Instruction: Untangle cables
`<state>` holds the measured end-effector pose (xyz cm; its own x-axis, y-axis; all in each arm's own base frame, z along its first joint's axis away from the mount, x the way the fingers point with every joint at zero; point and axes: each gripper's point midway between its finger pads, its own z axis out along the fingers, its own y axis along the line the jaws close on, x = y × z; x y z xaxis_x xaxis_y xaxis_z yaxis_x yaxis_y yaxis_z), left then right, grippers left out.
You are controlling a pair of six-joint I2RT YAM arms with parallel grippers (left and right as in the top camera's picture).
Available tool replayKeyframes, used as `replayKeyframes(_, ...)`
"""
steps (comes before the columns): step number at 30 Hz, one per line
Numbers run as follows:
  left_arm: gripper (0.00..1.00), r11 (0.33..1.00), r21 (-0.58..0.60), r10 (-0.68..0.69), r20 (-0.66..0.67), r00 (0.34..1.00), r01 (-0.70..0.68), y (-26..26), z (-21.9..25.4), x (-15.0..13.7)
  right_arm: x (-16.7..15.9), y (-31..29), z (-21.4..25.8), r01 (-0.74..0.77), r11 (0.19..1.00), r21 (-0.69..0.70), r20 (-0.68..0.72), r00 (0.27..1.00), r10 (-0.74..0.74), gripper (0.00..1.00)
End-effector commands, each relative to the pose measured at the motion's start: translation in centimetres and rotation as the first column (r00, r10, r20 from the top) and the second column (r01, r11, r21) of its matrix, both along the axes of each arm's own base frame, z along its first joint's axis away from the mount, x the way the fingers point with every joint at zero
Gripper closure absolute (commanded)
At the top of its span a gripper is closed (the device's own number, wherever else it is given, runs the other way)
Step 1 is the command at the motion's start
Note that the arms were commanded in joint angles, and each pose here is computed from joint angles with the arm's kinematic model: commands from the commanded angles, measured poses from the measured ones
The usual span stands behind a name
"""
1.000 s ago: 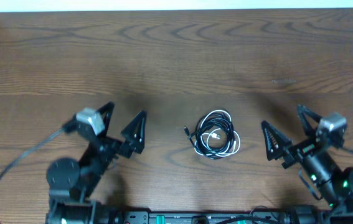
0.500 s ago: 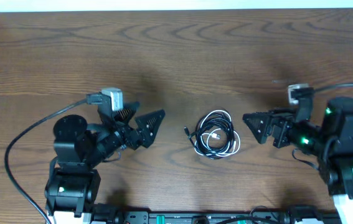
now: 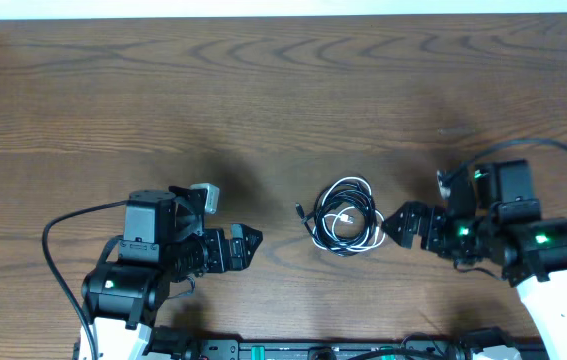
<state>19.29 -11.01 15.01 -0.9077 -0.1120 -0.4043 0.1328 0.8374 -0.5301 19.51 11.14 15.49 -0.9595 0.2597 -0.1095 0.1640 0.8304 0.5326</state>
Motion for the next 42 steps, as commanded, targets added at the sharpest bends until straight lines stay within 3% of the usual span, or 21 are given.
replayKeyframes(1, 0.0, 0.996, 0.091, 0.01, 0.062, 0.998, -0.015, 1.1, 0.2, 1.0, -0.5, -2.2, -2.6, 0.249, 0.955, -0.161, -0.098, 0.959, -0.266, 0.01)
replayKeyframes(9, 0.0, 0.996, 0.094, -0.007, 0.115, 0.993, -0.004, 1.0, 0.9, 1.8, -0.2, 2.3, -7.1, 0.314, 0.948, -0.046, -0.115, 0.941, -0.317, 0.16)
replayKeyframes(14, 0.0, 0.996, 0.094, -0.008, 0.115, 0.993, -0.003, 1.0, 0.9, 1.8, 1.7, 6.3, -7.5, 0.295, 0.949, 0.112, -0.001, 0.955, -0.297, 0.29)
replayKeyframes(21, 0.0, 0.996, 0.093, -0.007, 0.115, 0.993, -0.003, 1.0, 0.9, 1.8, 1.3, 7.0, -9.4, 0.265, 0.964, 0.027, 0.032, 0.964, -0.266, 0.39)
replayKeyframes(31, 0.0, 0.996, 0.093, -0.007, 0.114, 0.993, -0.003, 1.0, 0.9, 1.7, 0.8, 6.6, -13.1, 0.26, 0.961, -0.093, -0.03, 0.964, -0.264, 0.37)
replayKeyframes(38, 0.0, 0.996, 0.087, -0.011, 0.113, 0.994, 0.001, 0.9, 1.0, 1.7, 1.7, 7.3, -14.2, 0.26, 0.962, -0.087, -0.024, 0.964, -0.263, 0.38)
replayKeyframes(42, 0.0, 0.996, 0.087, -0.011, 0.113, 0.993, 0.001, 0.9, 1.0, 1.7, 2.6, 7.9, -14.4, 0.263, 0.962, -0.066, -0.005, 0.964, -0.264, 0.43)
